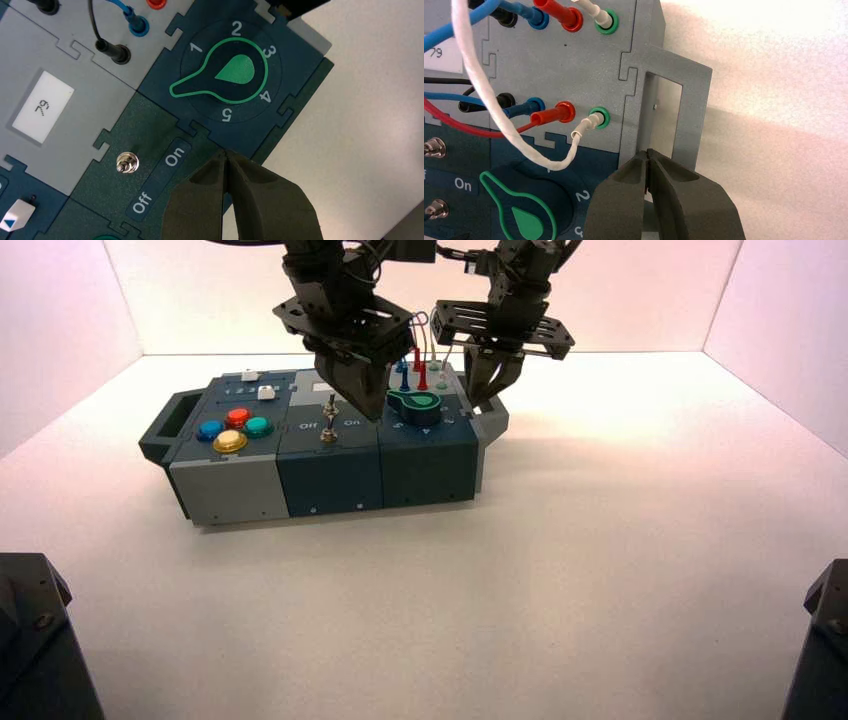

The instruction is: Flip the bottom switch off with the left gripper.

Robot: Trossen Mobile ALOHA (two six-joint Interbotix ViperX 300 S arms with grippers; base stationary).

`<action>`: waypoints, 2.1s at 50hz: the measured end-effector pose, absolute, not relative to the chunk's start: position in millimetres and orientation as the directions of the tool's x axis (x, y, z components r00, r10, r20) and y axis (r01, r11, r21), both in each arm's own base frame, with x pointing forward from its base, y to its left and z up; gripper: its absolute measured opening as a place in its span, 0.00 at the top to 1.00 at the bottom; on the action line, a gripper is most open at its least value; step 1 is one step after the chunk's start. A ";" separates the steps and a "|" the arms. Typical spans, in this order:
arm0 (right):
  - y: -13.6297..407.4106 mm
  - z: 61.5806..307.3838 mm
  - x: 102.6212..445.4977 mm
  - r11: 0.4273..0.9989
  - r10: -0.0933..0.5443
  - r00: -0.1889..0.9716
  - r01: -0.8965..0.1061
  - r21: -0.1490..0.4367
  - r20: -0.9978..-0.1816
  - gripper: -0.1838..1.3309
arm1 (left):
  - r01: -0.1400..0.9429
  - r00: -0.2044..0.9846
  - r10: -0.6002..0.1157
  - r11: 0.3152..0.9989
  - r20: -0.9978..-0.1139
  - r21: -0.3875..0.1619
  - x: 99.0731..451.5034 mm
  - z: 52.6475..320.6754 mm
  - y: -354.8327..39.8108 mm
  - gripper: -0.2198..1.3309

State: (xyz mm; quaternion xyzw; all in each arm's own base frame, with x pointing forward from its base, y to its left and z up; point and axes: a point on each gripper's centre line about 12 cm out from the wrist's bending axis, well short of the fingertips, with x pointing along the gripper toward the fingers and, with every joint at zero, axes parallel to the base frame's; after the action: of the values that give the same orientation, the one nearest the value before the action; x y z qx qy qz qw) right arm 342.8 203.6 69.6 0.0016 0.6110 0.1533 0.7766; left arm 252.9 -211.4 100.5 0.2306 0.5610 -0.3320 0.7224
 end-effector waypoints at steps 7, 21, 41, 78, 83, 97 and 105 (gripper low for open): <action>203.3 69.3 343.3 0.953 0.239 0.205 -0.236 0.189 -0.949 0.98 | 0.741 0.144 -0.214 0.671 -0.966 -0.038 252.9 98.3 -210.5 0.96; 203.7 70.1 344.2 0.953 0.241 0.208 -0.238 0.190 -0.948 0.98 | 0.711 0.143 -0.192 0.703 -0.971 -0.034 260.1 94.9 -192.4 0.96; 204.3 70.1 343.8 0.952 0.241 0.207 -0.240 0.190 -0.948 0.98 | 0.704 0.141 -0.186 0.709 -0.972 -0.034 254.8 93.0 -183.8 0.96; 203.7 69.5 344.3 0.953 0.241 0.208 -0.238 0.189 -0.948 0.98 | 0.692 0.134 -0.183 0.721 -0.974 -0.040 239.3 95.8 -170.0 0.96; 203.5 69.1 343.8 0.952 0.240 0.207 -0.239 0.189 -0.949 0.98 | 0.698 0.135 -0.188 0.715 -0.973 -0.041 238.7 96.9 -173.5 0.96; 203.8 69.5 344.1 0.953 0.241 0.206 -0.237 0.190 -0.948 0.98 | 0.735 0.152 -0.211 0.677 -0.966 -0.033 249.8 103.7 -194.8 0.96; 203.4 69.8 344.7 0.953 0.240 0.207 -0.238 0.189 -0.948 0.98 | 0.756 0.137 -0.201 0.654 -0.970 -0.028 252.8 99.0 -196.4 0.96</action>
State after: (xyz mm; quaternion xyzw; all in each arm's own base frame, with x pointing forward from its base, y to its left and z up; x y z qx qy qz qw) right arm 344.7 203.4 69.8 0.0008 0.6107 0.1539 0.7768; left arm 252.8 -196.4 99.0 0.2458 0.5646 -0.3354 0.7130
